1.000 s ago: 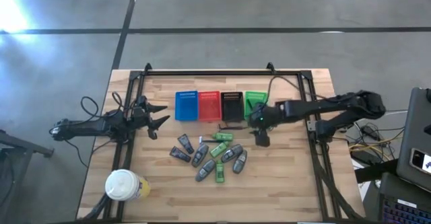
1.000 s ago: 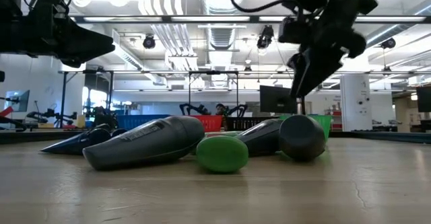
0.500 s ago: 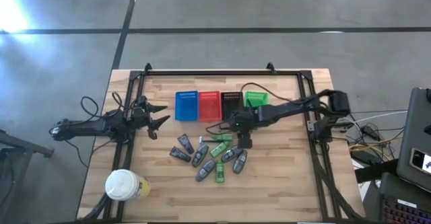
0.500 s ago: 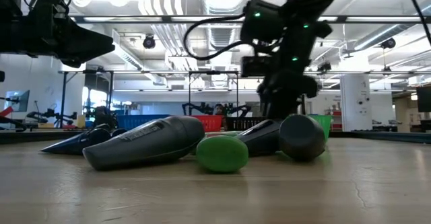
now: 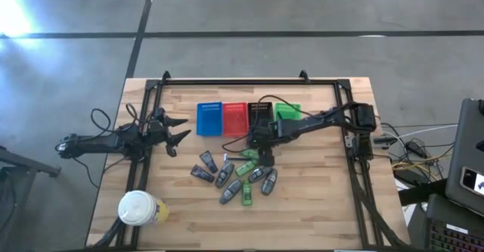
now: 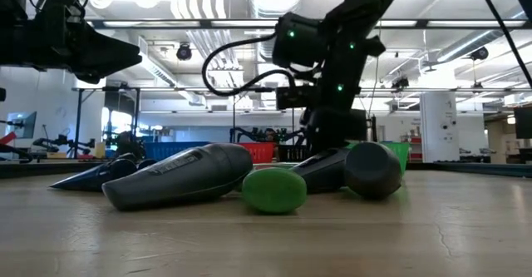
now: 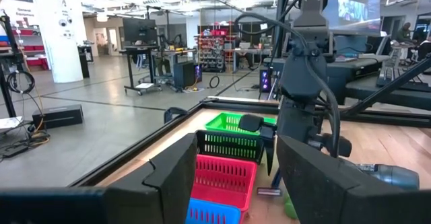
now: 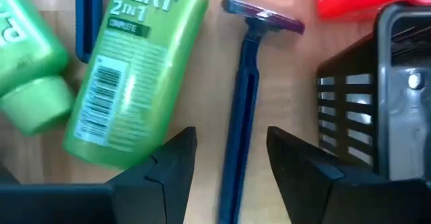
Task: Pick & Place Travel size toiletries
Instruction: Put the blue razor into the green bin
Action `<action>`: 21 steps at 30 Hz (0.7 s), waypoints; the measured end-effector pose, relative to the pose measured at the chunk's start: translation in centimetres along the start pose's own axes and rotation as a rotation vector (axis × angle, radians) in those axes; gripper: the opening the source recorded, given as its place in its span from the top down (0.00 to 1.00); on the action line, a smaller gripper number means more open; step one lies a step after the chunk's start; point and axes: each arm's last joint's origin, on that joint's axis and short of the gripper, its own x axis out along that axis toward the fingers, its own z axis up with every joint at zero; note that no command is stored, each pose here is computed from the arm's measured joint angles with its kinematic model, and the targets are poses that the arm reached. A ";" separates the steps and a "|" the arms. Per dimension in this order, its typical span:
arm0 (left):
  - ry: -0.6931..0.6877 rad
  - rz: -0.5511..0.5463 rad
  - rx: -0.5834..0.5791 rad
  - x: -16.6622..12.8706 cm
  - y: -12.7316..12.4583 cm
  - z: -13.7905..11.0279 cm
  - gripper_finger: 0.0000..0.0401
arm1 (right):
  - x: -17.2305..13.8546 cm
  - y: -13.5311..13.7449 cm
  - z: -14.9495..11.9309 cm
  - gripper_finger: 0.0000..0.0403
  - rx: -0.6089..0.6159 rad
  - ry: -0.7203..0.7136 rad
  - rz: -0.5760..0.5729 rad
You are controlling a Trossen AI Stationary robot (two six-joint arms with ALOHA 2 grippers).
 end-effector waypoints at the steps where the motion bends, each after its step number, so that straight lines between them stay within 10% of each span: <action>1: 0.000 0.000 0.000 0.0 0.0 0.0 0.47 | 0.1 0.1 -0.1 0.56 0.000 0.006 0.017; 21: 0.003 0.000 0.001 0.0 0.0 0.0 0.47 | 0.2 0.5 -0.9 0.89 0.137 0.048 0.056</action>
